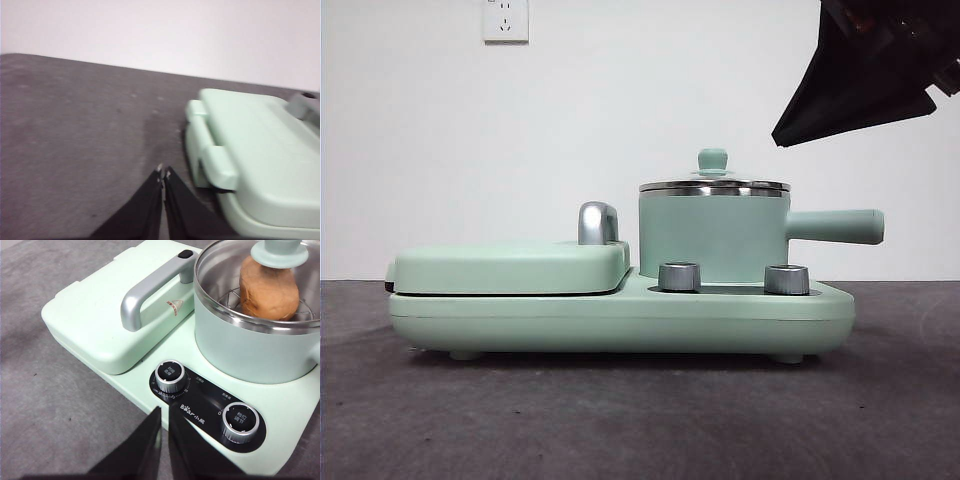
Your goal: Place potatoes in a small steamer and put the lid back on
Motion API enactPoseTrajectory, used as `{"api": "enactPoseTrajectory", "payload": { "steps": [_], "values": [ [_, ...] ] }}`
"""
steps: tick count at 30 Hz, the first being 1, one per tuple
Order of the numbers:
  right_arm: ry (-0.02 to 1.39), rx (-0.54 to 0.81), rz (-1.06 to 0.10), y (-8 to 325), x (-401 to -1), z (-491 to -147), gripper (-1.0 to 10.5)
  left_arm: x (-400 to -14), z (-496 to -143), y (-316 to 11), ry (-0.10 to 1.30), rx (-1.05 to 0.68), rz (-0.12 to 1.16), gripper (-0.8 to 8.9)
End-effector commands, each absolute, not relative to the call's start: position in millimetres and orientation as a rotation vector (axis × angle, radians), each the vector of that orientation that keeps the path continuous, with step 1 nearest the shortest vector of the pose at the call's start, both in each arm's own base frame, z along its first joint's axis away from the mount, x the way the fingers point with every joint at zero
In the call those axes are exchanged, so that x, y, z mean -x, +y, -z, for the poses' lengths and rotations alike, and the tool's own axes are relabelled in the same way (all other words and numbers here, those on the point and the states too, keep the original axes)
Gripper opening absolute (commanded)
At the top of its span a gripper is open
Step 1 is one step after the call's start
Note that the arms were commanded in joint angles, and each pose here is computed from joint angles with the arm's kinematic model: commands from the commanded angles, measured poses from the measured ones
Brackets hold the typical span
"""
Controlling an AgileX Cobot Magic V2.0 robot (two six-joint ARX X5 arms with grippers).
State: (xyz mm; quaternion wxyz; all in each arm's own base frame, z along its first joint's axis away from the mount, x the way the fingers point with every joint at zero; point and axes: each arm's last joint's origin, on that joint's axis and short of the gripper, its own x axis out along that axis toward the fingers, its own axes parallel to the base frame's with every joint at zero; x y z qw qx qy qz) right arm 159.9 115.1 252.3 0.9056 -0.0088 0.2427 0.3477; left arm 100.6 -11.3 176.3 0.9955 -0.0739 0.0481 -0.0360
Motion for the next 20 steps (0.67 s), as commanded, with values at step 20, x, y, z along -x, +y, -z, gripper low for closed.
{"api": "enactPoseTrajectory", "payload": {
  "steps": [20],
  "values": [
    [0.477, 0.021, -0.726, 116.9, -160.8, -257.5, 0.2, -96.1, -154.0, -6.4, 0.134, 0.140, 0.033, 0.06]
  ]
}}
